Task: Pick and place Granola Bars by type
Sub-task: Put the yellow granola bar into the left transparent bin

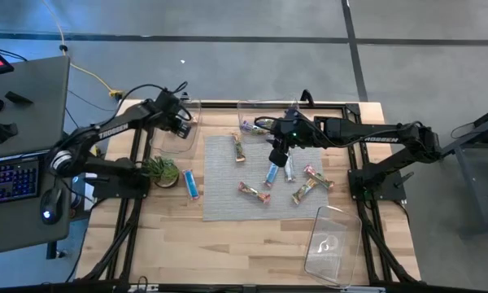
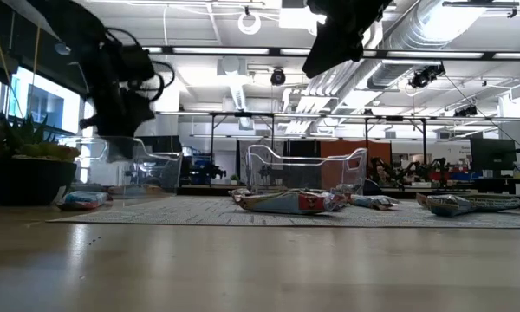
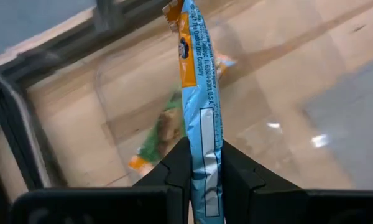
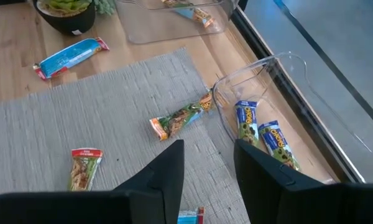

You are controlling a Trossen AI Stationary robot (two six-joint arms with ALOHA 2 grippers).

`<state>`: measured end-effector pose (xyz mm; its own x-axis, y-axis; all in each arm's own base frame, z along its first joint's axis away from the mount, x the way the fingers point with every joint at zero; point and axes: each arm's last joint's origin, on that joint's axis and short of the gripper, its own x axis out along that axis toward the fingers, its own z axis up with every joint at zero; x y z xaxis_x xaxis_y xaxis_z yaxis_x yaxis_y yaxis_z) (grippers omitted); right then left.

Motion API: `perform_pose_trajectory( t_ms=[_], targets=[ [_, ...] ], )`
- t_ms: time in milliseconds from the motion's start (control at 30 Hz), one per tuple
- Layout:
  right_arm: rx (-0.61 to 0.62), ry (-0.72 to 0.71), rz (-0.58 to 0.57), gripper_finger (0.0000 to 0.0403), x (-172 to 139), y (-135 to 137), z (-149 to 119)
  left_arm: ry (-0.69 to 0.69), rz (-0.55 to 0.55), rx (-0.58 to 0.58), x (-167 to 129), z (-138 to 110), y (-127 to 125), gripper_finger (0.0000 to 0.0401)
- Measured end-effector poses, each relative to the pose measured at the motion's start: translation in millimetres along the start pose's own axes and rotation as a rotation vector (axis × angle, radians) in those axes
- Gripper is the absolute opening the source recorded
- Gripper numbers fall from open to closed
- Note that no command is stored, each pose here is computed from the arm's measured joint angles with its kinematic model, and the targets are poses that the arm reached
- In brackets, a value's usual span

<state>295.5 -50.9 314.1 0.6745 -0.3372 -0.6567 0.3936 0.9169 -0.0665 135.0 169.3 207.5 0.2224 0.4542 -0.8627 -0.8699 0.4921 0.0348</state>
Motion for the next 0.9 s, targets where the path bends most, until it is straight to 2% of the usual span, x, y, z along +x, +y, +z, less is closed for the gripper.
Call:
perform_pose_trajectory(
  t_ms=[367, 567, 900],
  targets=[
    [-0.012, 0.004, 0.0, 0.0124, 0.0, 0.0, -0.4, 0.15, 0.017, 0.142, 36.5, -2.3, 3.9, 0.0051],
    [-0.021, 0.01, 0.0, 0.0124, 0.0, -0.1, -1.0, 0.202, 0.023, 0.15, 54.4, -3.7, 2.4, 0.0056],
    [-0.025, 0.026, 0.001, 0.0124, 0.0, -0.2, -2.5, 0.166, 0.039, 0.198, 50.6, 9.1, 2.0, 0.0154]
  ],
)
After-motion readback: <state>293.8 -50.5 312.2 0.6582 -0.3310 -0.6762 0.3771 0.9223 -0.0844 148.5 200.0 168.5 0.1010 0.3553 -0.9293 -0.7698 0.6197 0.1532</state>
